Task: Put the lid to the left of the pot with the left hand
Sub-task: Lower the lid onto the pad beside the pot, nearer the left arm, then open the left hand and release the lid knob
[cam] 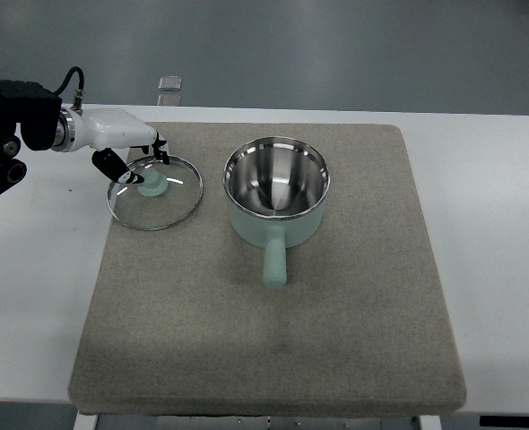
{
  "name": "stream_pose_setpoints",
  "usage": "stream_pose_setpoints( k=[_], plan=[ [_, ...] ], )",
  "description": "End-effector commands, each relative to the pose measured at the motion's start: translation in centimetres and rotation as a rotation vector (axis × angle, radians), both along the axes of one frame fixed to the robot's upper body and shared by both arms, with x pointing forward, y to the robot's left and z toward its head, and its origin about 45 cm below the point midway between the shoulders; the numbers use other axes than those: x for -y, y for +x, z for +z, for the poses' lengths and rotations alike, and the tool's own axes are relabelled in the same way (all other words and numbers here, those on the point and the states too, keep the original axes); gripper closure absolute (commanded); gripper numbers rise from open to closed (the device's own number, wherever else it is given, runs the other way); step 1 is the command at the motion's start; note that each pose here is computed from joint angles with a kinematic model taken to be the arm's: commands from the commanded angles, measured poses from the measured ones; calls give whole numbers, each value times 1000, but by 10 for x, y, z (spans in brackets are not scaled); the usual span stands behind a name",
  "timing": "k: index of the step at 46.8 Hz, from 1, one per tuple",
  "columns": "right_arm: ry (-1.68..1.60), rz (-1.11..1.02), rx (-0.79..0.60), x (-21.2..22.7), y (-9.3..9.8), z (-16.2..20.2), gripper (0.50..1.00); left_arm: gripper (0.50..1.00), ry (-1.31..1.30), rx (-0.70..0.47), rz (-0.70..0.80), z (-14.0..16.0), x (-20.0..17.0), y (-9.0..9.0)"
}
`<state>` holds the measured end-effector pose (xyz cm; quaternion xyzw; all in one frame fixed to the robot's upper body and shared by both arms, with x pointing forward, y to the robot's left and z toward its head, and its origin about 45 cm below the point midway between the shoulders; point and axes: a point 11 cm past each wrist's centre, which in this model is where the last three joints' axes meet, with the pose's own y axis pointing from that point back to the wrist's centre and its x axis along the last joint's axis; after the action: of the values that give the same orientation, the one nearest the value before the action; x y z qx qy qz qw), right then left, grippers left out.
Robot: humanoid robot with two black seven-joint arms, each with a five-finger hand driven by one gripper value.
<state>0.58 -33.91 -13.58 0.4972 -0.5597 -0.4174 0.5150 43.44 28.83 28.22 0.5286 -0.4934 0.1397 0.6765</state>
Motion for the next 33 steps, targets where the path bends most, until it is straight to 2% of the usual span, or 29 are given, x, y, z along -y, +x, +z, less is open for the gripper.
stream_pose_setpoints(
  k=[1, 10, 22, 33],
  plan=[
    [0, 0, 0, 0, 0, 0, 579, 504, -8, 1, 1, 0, 0, 0],
    [0, 0, 0, 0, 0, 0, 579, 504, -117, -30, 68, -8, -6, 4],
    [0, 0, 0, 0, 0, 0, 579, 504, -601, -66, 322, 0, -28, 19],
    [0, 0, 0, 0, 0, 0, 579, 504, -1029, -185, 501, 11, -39, 26]
  ],
)
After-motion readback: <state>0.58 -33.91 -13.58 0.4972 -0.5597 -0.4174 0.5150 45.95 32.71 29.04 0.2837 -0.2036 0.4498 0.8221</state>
